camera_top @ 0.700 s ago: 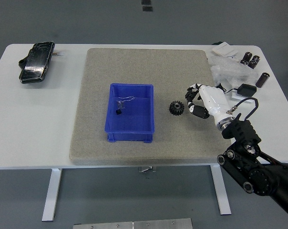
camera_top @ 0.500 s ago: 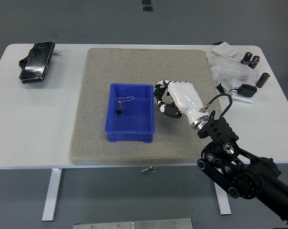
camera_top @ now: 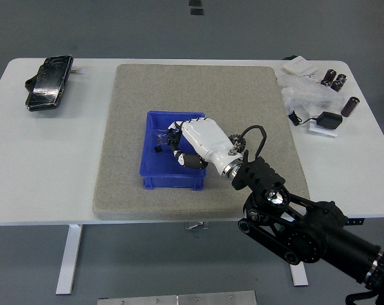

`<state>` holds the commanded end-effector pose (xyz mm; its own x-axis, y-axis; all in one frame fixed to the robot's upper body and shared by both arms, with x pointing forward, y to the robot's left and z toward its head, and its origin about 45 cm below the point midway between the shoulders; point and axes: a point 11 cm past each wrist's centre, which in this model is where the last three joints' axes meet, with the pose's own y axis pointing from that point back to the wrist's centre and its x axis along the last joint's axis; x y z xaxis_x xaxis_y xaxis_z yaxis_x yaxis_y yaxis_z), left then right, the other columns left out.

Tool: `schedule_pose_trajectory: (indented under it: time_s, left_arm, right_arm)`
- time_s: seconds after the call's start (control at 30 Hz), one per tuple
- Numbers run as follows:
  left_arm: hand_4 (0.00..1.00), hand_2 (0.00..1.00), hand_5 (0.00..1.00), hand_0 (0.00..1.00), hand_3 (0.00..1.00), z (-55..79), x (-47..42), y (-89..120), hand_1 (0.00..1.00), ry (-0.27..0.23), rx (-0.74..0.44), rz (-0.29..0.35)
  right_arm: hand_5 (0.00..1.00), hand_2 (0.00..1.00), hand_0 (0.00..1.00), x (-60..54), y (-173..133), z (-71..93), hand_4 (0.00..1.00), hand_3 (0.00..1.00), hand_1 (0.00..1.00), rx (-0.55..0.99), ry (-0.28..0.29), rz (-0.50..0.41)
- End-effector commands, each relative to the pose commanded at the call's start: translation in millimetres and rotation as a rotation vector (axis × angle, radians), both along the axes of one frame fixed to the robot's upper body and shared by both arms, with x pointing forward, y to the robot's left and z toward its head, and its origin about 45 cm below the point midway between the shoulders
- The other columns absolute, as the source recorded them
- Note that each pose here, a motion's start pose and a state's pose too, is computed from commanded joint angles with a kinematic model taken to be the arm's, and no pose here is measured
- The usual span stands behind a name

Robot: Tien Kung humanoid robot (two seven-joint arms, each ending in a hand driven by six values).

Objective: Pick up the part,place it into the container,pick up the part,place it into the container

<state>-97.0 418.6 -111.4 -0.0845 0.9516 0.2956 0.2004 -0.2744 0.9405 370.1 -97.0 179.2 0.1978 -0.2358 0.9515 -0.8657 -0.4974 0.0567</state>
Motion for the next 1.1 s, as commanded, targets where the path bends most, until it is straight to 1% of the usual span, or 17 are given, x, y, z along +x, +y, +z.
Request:
schedule_pose_trajectory:
  time_s: [0.03, 0.07, 0.23, 0.27, 0.37, 0.43, 0.47, 0.53, 0.57, 0.63, 0.67, 0.73, 0.77, 0.83, 0.87, 0.97, 1.1]
  left_arm:
    - [0.688, 0.565, 0.238, 0.643, 0.610, 0.0, 0.2, 0, 0.566, 0.000, 0.000, 0.000]
    - [0.688, 0.565, 0.238, 0.643, 0.610, 0.0, 0.6, 0, 0.567, -0.001, 0.000, 0.000]
    - [0.688, 0.565, 0.238, 0.643, 0.610, -0.1, 2.1, 0, 0.567, -0.004, 0.001, -0.002]
    - [0.688, 0.565, 0.238, 0.643, 0.610, -0.2, 2.3, 0, 0.567, -0.004, 0.001, -0.002]
    - [0.688, 0.565, 0.238, 0.643, 0.610, -0.3, 3.1, 0, 0.567, -0.005, 0.000, -0.002]
    - [0.688, 0.565, 0.238, 0.643, 0.610, -0.4, 3.4, 0, 0.567, -0.006, 0.000, -0.003]
    - [0.688, 0.565, 0.238, 0.643, 0.610, -0.5, 3.5, 0, 0.567, -0.006, -0.001, -0.003]
    - [0.688, 0.565, 0.238, 0.643, 0.610, -0.6, 3.4, -1, 0.567, -0.006, -0.001, -0.003]
    - [0.688, 0.565, 0.238, 0.643, 0.610, -0.6, 3.2, -1, 0.567, -0.005, -0.002, -0.004]
    - [0.688, 0.565, 0.238, 0.643, 0.610, -0.7, 3.0, -1, 0.567, -0.004, -0.003, -0.004]
    - [0.687, 0.565, 0.239, 0.643, 0.611, -0.7, 3.0, -1, 0.567, -0.004, -0.003, -0.004]
    - [0.687, 0.565, 0.239, 0.643, 0.611, -0.7, 3.0, -1, 0.567, -0.005, -0.002, -0.004]
    - [0.687, 0.565, 0.239, 0.643, 0.611, -0.7, 3.0, -1, 0.567, -0.005, -0.002, -0.005]
    - [0.687, 0.565, 0.239, 0.643, 0.611, -0.8, 2.9, -1, 0.567, -0.004, -0.003, -0.006]
    - [0.688, 0.565, 0.239, 0.644, 0.611, -0.9, 2.9, -2, 0.567, -0.004, -0.004, -0.006]
    - [0.688, 0.565, 0.239, 0.644, 0.611, -1.1, 3.6, -2, 0.567, -0.005, -0.005, -0.009]
    - [0.687, 0.565, 0.239, 0.643, 0.610, -1.1, 4.8, -1, 0.567, -0.008, -0.004, -0.011]
  right_arm:
    - [0.388, 0.828, 0.895, 0.1, 0, -0.7, 0.638, 0.746, 0.845, 0.000, 0.006, -0.002]
    - [0.487, 0.917, 0.998, 0.2, 0, -1.5, 0.773, 0.897, 0.935, -0.001, 0.012, -0.005]
    - [0.487, 0.917, 0.998, 1.0, -2, -4.2, 0.773, 0.897, 0.935, 0.003, 0.037, -0.019]
    - [0.492, 0.920, 0.998, 1.1, -2, -4.1, 0.805, 0.911, 0.940, 0.009, 0.040, -0.022]
    - [0.492, 0.920, 0.998, 1.9, -5, -1.0, 0.805, 0.911, 0.940, 0.057, 0.045, -0.038]
    - [0.492, 0.920, 0.998, 4.1, -12, 4.9, 0.805, 0.911, 0.940, 0.126, 0.042, -0.064]
    - [0.491, 0.840, 0.998, 5.8, -17, 8.3, 0.792, 0.872, 0.896, 0.170, 0.039, -0.085]
    - [0.491, 0.840, 0.998, 9.7, -30, 11.4, 0.792, 0.872, 0.896, 0.229, 0.036, -0.130]
    - [0.491, 0.840, 0.998, 13.5, -41, 11.4, 0.792, 0.872, 0.896, 0.252, 0.035, -0.165]
    - [0.491, 0.840, 0.998, 23.0, -67, 7.7, 0.792, 0.872, 0.896, 0.261, 0.038, -0.243]
    - [0.444, 0.797, 0.913, 27.6, -81, 5.6, 0.740, 0.818, 0.823, 0.258, 0.039, -0.279]
    - [0.444, 0.797, 0.913, 32.8, -99, 0.6, 0.740, 0.818, 0.823, 0.248, 0.048, -0.327]
    - [0.444, 0.797, 0.913, 34.2, -109, -5.7, 0.740, 0.818, 0.823, 0.236, 0.062, -0.352]
    - [0.444, 0.797, 0.913, 34.3, -120, -17.5, 0.740, 0.818, 0.823, 0.213, 0.088, -0.380]
    - [0.421, 0.793, 0.875, 33.6, -123, -23.3, 0.718, 0.807, 0.807, 0.201, 0.101, -0.387]
    - [0.421, 0.793, 0.875, 30.6, -127, -41.3, 0.718, 0.807, 0.807, 0.157, 0.142, -0.398]
    - [0.422, 0.789, 0.862, 27.7, -124, -53.5, 0.717, 0.802, 0.794, 0.110, 0.171, -0.386]
